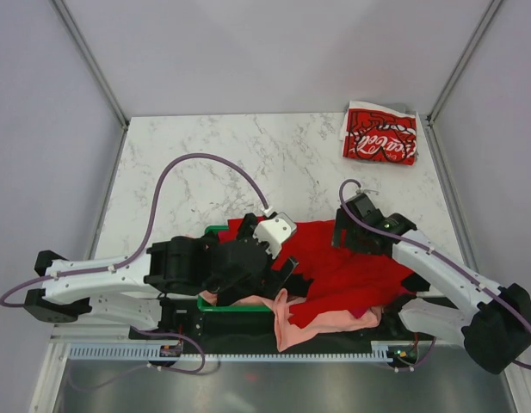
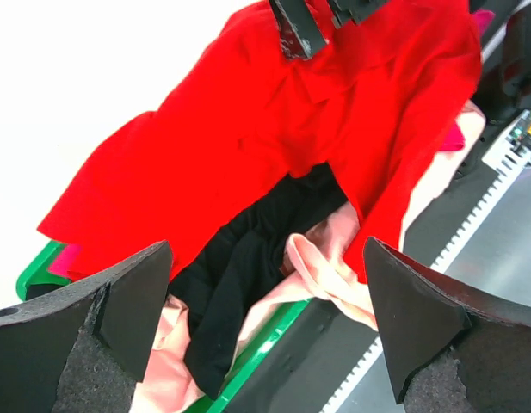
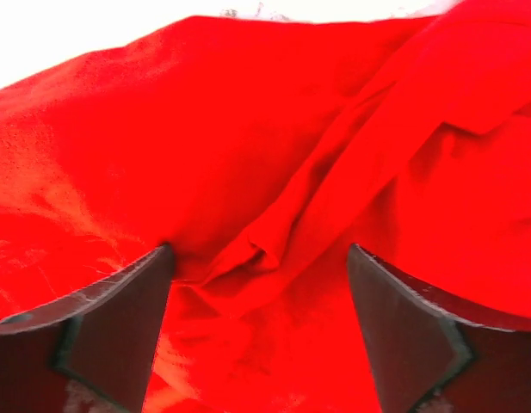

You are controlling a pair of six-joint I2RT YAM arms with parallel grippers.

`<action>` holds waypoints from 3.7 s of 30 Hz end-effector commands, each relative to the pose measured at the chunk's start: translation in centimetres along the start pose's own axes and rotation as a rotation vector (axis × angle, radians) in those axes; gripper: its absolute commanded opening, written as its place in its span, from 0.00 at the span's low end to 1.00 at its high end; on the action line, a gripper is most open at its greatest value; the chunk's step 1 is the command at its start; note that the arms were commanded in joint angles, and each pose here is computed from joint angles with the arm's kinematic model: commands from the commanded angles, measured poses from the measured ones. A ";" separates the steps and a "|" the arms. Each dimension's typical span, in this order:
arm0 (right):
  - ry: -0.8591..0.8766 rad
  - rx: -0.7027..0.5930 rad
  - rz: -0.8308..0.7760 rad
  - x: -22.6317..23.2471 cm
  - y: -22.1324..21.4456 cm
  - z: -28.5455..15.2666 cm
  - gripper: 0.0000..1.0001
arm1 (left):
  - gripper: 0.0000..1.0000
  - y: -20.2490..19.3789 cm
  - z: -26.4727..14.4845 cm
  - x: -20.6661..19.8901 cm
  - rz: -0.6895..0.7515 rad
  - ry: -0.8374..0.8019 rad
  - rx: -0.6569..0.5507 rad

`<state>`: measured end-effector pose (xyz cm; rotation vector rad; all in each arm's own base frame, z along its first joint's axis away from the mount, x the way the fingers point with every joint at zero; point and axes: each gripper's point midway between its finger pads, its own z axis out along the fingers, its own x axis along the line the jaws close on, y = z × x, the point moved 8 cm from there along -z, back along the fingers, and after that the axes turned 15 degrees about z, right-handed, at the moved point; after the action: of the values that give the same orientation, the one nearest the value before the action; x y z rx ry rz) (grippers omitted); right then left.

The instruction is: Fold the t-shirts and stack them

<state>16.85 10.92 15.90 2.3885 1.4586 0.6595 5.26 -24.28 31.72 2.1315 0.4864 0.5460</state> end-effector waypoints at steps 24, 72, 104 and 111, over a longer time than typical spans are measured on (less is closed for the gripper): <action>0.316 -0.252 0.009 8.1 10.9 -12.0 0.00 | 1.00 -1.6 -0.2 1.4 -0.108 0.116 -0.006; 0.374 -1.363 0.330 -2.5 21.1 -39.2 0.00 | 0.85 -9.3 22.9 9.8 0.159 -0.339 0.450; 0.485 -1.161 0.235 -1.7 17.8 -33.9 0.00 | 0.02 -26.7 9.2 48.8 -0.864 0.966 0.880; 0.536 -0.972 0.140 0.9 16.0 -28.4 0.00 | 0.16 -28.4 4.5 58.4 -0.918 1.215 0.634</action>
<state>14.51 2.41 48.85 1.5537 0.6969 1.5616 49.54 14.44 15.09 1.9332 2.2853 0.8005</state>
